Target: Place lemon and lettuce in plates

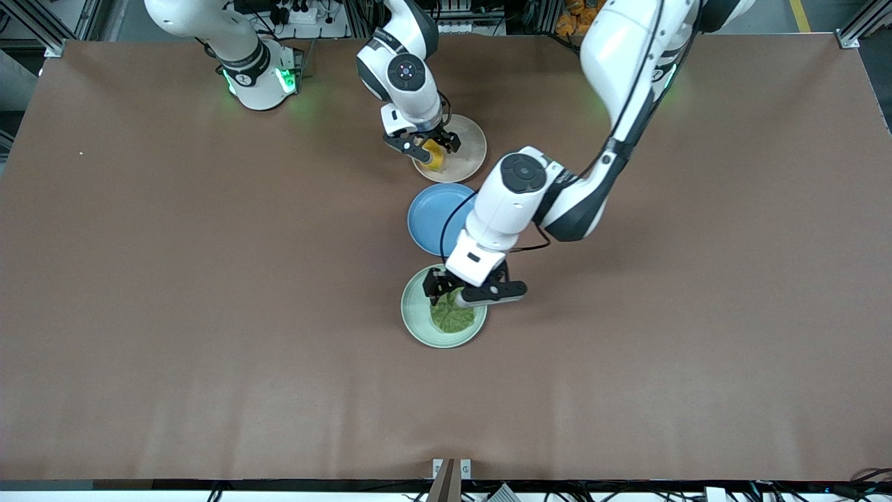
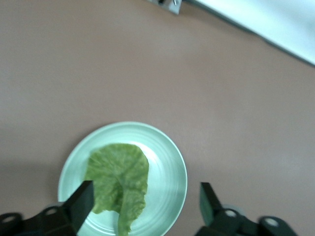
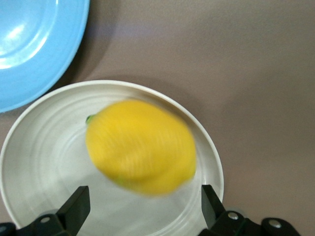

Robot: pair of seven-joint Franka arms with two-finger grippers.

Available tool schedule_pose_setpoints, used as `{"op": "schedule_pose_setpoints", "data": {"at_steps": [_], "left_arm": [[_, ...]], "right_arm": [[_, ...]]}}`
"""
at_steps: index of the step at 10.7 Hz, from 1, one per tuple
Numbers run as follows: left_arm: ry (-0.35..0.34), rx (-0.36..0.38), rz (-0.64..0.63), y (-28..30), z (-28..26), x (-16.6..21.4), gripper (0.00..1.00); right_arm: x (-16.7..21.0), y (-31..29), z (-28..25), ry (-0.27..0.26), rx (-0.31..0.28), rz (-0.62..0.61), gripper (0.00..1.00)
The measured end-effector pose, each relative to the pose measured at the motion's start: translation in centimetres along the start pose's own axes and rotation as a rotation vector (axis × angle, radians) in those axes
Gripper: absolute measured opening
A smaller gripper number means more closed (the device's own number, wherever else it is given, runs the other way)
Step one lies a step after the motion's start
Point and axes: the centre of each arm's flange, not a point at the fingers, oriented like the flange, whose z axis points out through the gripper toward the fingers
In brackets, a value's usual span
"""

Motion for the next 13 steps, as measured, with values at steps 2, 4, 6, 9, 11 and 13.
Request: {"op": "schedule_pose_setpoints", "data": {"at_steps": [2, 4, 6, 9, 11, 13], "left_arm": [[0.007, 0.038, -0.013, -1.1, -4.2, 3.3, 1.0], [0.004, 0.09, 0.001, -2.8, -9.3, 6.5, 1.0], [-0.005, 0.141, 0.002, -5.1, -14.3, 9.5, 1.0], [-0.047, 0.249, 0.047, -9.3, -21.3, 12.3, 1.0], [-0.072, 0.297, 0.065, -12.5, -25.6, 13.9, 1.0], [-0.099, 0.331, 0.079, -15.3, -29.5, 14.9, 1.0]], "right_arm": [[0.3, -0.3, -0.3, 0.002, 0.008, 0.006, 1.0], [1.6, -0.6, -0.9, 0.009, 0.023, 0.014, 1.0], [5.0, -1.0, -2.1, 0.023, 0.046, -0.013, 1.0], [12.1, -0.6, -4.5, 0.053, 0.075, -0.063, 1.0], [16.6, 0.1, -6.5, 0.064, 0.065, -0.086, 1.0], [22.6, 1.9, -9.0, 0.099, 0.073, -0.097, 1.0]]}}
